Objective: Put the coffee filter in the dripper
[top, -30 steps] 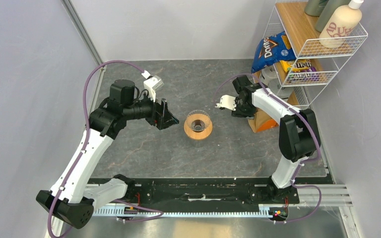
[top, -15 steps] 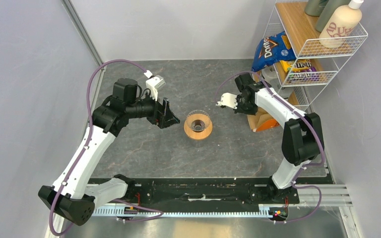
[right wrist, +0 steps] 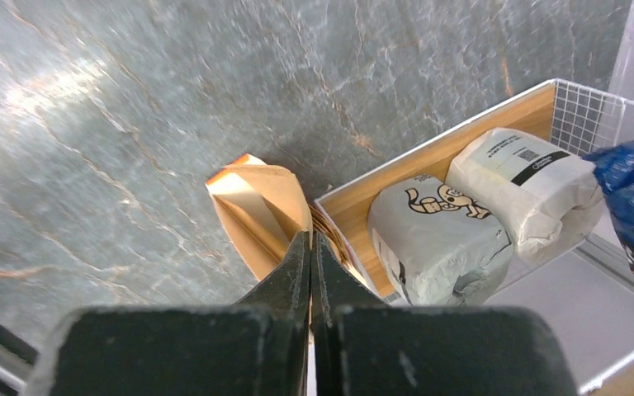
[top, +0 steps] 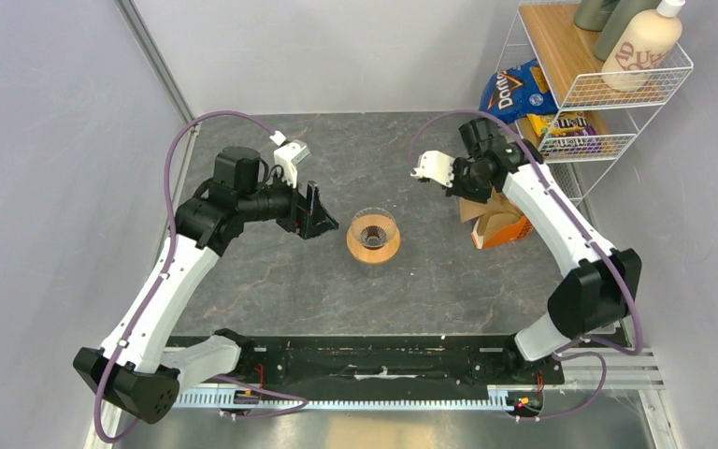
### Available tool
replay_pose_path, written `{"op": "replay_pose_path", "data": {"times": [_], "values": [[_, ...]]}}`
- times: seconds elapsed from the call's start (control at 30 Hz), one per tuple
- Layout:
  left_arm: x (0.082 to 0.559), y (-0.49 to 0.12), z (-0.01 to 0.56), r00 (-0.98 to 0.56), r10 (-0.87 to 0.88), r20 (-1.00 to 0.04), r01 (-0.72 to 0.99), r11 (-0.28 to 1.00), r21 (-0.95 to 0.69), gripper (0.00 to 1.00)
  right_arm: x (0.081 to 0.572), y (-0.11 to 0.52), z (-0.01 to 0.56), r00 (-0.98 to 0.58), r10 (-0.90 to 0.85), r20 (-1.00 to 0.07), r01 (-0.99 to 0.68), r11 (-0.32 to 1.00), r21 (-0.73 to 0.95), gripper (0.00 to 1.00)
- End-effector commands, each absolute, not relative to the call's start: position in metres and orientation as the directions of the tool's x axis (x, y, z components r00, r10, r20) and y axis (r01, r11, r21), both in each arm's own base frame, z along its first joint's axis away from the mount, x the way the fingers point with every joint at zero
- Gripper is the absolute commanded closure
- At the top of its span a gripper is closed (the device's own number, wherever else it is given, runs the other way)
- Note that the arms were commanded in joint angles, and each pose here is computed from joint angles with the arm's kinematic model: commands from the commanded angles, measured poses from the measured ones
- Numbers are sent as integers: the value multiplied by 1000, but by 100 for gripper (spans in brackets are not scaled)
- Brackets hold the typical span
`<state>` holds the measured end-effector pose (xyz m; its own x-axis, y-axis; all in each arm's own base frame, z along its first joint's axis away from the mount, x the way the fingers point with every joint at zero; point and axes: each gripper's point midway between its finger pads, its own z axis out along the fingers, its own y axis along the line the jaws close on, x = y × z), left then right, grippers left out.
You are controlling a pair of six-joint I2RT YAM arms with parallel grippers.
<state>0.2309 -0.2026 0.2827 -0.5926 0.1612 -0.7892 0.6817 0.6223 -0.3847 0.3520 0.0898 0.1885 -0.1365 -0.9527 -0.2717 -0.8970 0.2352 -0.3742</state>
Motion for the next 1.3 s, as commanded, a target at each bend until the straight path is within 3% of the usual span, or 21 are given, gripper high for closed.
{"op": "replay_pose_path", "data": {"times": [0.0, 0.2, 0.4, 0.63, 1.0, 1.27], "values": [[246, -199, 314, -516, 90, -852, 674, 657, -338, 17, 333, 117, 240, -162, -862, -481, -880, 347, -325, 100], [242, -198, 344, -388, 48, -920, 726, 631, -273, 17, 318, 150, 305, -243, -650, -721, -829, 525, -194, 100], [232, -221, 370, -307, 23, -951, 833, 490, -257, 17, 295, 182, 360, -328, -404, -854, -810, 586, 34, 100], [228, -264, 384, -228, 63, -972, 908, 373, -189, 14, 252, 216, 374, -480, -249, -841, -824, 457, 335, 100], [213, -305, 340, -292, 190, -937, 935, 262, -238, 11, 212, 237, 370, -482, -263, -836, -855, 347, 384, 100], [198, -309, 330, -304, 223, -926, 945, 195, -263, 33, 201, 243, 375, -483, -263, -835, -863, 305, 403, 100]]}}
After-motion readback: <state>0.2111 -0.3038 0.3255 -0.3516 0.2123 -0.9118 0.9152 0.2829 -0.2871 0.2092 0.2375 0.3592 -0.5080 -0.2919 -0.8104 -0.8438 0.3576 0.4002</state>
